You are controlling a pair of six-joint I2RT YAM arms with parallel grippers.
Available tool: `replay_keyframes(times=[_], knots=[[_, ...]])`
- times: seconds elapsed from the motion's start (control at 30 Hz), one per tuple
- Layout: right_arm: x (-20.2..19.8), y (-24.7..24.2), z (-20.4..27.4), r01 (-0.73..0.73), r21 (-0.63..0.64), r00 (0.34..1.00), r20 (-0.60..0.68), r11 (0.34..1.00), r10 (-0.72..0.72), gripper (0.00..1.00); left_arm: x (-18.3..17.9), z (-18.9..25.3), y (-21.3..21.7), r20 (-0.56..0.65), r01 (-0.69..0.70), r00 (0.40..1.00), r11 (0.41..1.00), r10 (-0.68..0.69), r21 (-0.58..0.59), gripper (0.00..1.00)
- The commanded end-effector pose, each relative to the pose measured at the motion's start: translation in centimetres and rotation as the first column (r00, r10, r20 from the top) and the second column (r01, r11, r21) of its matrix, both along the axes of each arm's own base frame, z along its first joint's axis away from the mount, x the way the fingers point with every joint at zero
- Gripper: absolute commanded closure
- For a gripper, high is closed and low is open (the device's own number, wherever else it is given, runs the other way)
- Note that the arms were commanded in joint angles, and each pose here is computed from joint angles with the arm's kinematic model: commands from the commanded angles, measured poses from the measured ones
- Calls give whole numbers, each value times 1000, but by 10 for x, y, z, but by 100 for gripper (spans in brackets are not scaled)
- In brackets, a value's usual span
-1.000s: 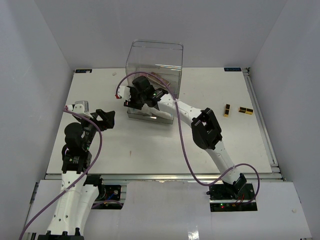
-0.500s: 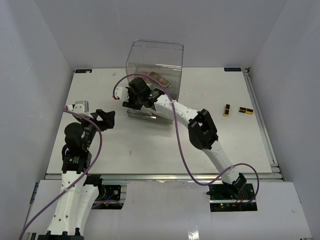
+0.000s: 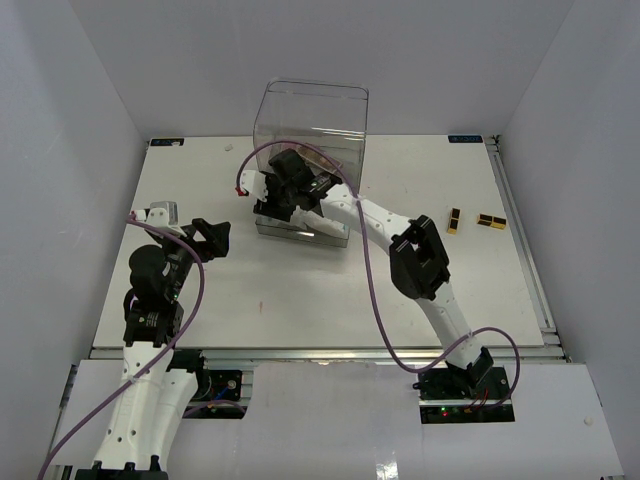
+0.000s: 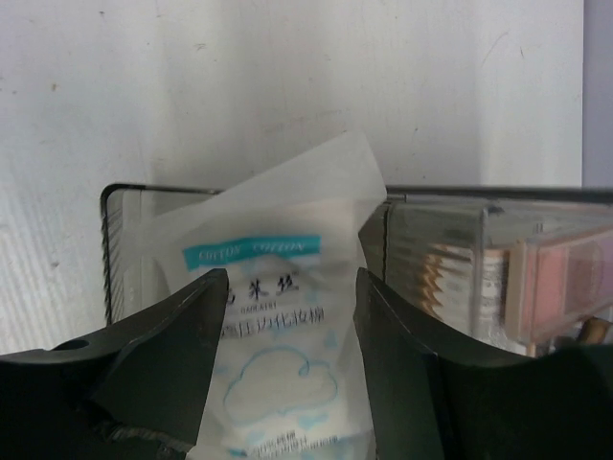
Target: Organize the makeup
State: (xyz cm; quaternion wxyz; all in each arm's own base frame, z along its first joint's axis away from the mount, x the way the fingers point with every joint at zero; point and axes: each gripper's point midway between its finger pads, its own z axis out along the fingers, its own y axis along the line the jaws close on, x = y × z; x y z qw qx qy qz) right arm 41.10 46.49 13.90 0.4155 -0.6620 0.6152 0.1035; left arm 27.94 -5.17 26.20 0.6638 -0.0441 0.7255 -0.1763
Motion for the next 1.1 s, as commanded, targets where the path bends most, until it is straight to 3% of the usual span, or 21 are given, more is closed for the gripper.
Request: replay_keyframes(times=[0.0,0.23,0.33,0.5,0.7,0.87,1.07], knots=[[-24,-7,77,-64,117,998,9,991,64,37,1,3,0,10,2,1000,1000,-2,7,5],[-56,-23,116,-100,189,994,-12,977,104,37,9,-8,-7,-33,43,999,999,-43,-5,6],[-83,-47,131,-161,201,986,-7,966,165,33,21,-20,-24,-105,121,986,991,-127,-64,26],[-114,-106,160,-187,311,977,-39,932,209,31,55,-45,-36,-245,121,955,974,-167,-191,47],[-133,-174,160,-106,409,986,-76,906,150,31,104,-70,-51,-356,128,901,936,-248,-328,42],[-158,-207,157,-75,456,990,-72,887,121,30,132,-77,-54,-382,116,888,928,-257,-355,37],[-172,-219,136,-41,479,986,-125,877,114,30,155,-76,-60,-383,152,874,918,-298,-367,38]])
